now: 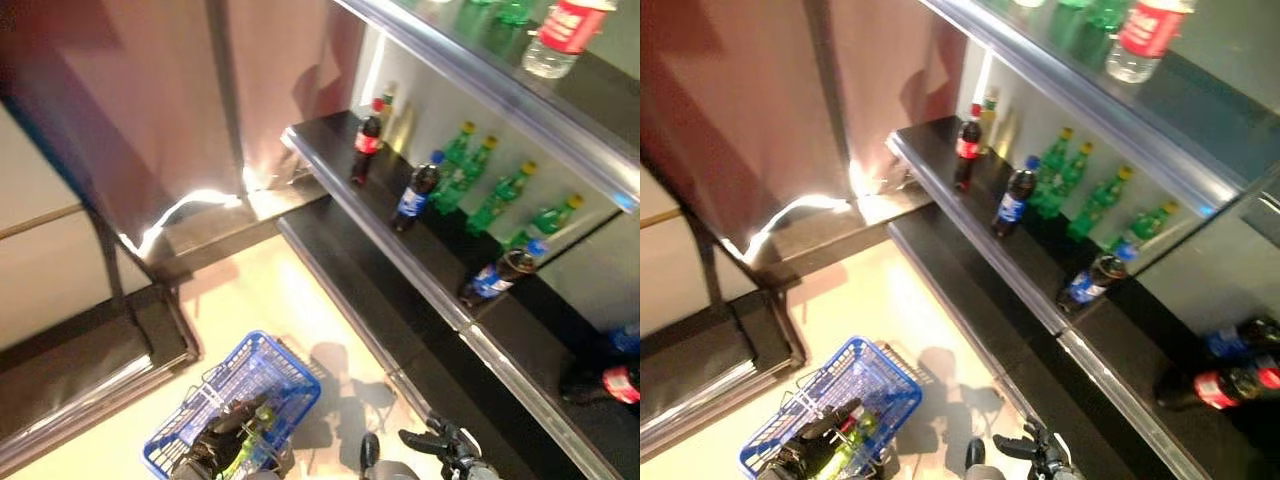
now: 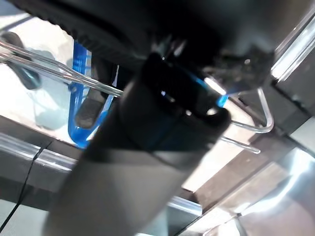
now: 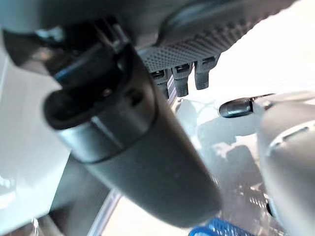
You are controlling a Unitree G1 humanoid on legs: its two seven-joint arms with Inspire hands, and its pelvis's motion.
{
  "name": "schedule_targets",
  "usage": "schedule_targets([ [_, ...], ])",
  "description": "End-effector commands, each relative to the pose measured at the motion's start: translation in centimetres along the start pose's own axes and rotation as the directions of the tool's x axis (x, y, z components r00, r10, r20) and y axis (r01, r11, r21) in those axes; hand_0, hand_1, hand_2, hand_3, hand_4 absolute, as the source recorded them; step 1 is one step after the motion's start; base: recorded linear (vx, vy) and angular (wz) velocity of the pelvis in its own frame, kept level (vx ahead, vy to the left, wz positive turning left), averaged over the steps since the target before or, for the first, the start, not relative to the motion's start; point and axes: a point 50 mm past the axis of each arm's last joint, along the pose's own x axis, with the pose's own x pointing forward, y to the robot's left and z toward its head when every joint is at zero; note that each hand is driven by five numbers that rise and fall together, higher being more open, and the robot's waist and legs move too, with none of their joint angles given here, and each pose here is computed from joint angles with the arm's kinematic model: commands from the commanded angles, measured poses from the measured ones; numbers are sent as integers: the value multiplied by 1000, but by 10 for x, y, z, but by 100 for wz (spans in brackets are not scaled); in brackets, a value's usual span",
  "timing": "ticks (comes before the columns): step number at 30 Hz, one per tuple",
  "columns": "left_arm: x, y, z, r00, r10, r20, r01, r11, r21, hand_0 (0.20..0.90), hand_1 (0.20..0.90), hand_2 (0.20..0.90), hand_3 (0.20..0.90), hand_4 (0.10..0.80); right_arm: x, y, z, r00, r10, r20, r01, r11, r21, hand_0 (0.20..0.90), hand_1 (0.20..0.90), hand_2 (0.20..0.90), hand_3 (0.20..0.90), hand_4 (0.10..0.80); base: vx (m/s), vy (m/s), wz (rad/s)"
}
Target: Pick up the drink and place into the basket.
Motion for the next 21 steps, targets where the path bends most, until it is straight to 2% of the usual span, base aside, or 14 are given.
schedule_targets([
  [1, 12, -46, 39, 958, -240, 158, 236, 971, 42, 300, 300, 300, 200, 100, -3, -27, 8, 995, -92, 47, 91, 995, 29, 900, 900, 900, 900, 800, -123, -136, -62],
  [5, 9, -37, 34, 963, -203, 179, 210, 978, -21, 300, 300, 300, 200, 100, -3, -33, 9, 995, -95, 33, 95, 995, -23, 900, 900, 900, 900, 800, -117, -249, -125],
  [9, 5, -28, 37, 958, -192, 212, 211, 975, -72, 300, 300, 300, 200, 100, -1, -36, 15, 996, -88, 7, 88, 992, -92, 900, 900, 900, 900, 800, -76, -388, -91],
  [12, 2, -28, 31, 949, -209, 236, 244, 961, -128, 300, 300, 300, 200, 100, 0, -43, 26, 996, -92, 16, 94, 988, -122, 900, 900, 900, 900, 800, -45, -206, -79],
  [18, 3, -26, 10, 971, -166, 170, 191, 971, -141, 300, 300, 300, 200, 100, -2, -57, 31, 990, -138, 35, 140, 988, -71, 900, 900, 900, 900, 800, 47, -18, -61],
  [21, 3, -20, 7, 979, -145, 144, 166, 975, -144, 300, 300, 300, 200, 100, -4, -59, 26, 986, -162, 29, 163, 985, -49, 900, 900, 900, 900, 800, 64, 118, 9],
])
